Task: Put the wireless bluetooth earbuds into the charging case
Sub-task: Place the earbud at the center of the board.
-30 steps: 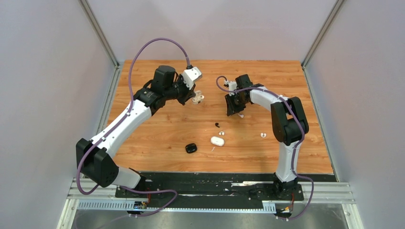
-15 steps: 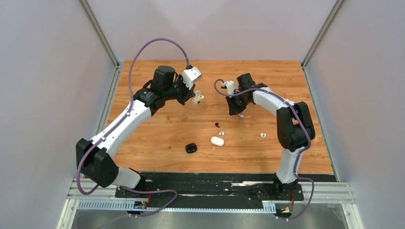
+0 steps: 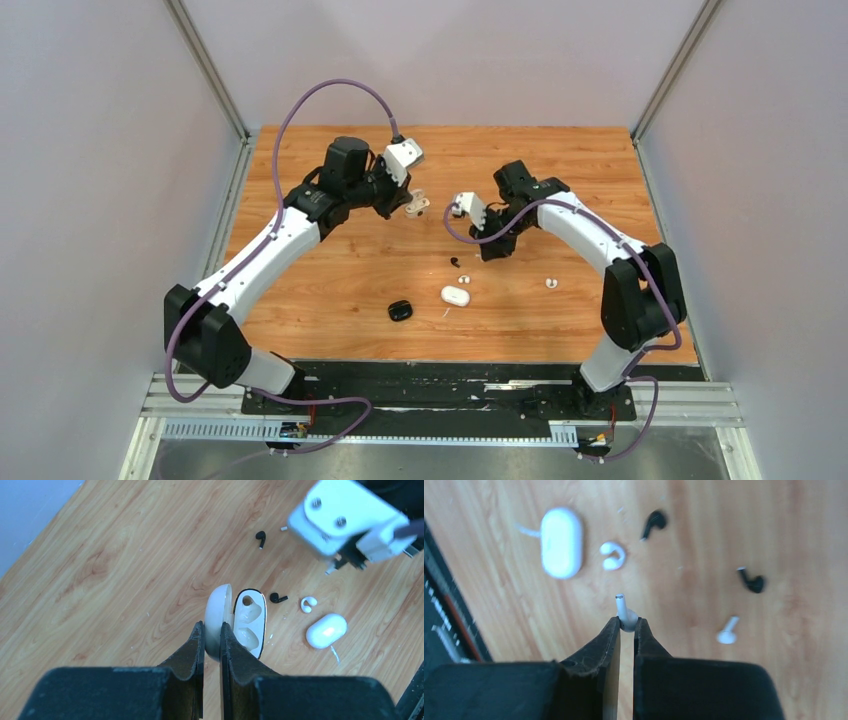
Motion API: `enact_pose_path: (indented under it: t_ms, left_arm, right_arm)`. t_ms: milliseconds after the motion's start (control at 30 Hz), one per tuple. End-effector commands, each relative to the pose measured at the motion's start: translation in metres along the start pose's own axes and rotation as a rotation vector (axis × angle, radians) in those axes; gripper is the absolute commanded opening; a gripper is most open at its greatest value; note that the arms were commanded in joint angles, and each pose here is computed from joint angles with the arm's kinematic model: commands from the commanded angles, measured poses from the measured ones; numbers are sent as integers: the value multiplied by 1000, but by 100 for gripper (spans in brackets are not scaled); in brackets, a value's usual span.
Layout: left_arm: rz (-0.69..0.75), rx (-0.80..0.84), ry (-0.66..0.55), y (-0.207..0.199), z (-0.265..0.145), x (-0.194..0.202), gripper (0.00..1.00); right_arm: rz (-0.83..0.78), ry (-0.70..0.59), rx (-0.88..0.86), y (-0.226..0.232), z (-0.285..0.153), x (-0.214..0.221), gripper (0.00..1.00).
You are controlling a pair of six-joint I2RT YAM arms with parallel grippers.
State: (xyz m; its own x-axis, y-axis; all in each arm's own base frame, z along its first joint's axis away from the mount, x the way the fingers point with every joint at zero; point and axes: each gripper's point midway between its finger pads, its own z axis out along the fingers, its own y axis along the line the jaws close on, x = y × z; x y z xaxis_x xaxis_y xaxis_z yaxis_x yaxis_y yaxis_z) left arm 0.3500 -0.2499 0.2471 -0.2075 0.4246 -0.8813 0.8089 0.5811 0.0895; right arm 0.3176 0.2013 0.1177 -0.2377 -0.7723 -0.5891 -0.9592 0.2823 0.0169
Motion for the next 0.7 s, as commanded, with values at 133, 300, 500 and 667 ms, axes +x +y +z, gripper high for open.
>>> enact_pose_path:
  t_ms: [133, 300, 500, 667]
  left_arm:
    - [-5, -23, -24, 2, -16, -5, 0]
    - [-19, -37, -15, 2, -20, -2, 0]
    - [-10, -42, -7, 3, -23, -1, 0]
    - [-10, -42, -5, 4, -23, -2, 0]
  right_arm:
    - [62, 265, -239, 45, 10, 65, 0]
    - [198, 345, -238, 37, 30, 72, 0]
    - [50, 383, -166, 25, 52, 84, 7]
    - [58, 371, -142, 18, 57, 79, 25]
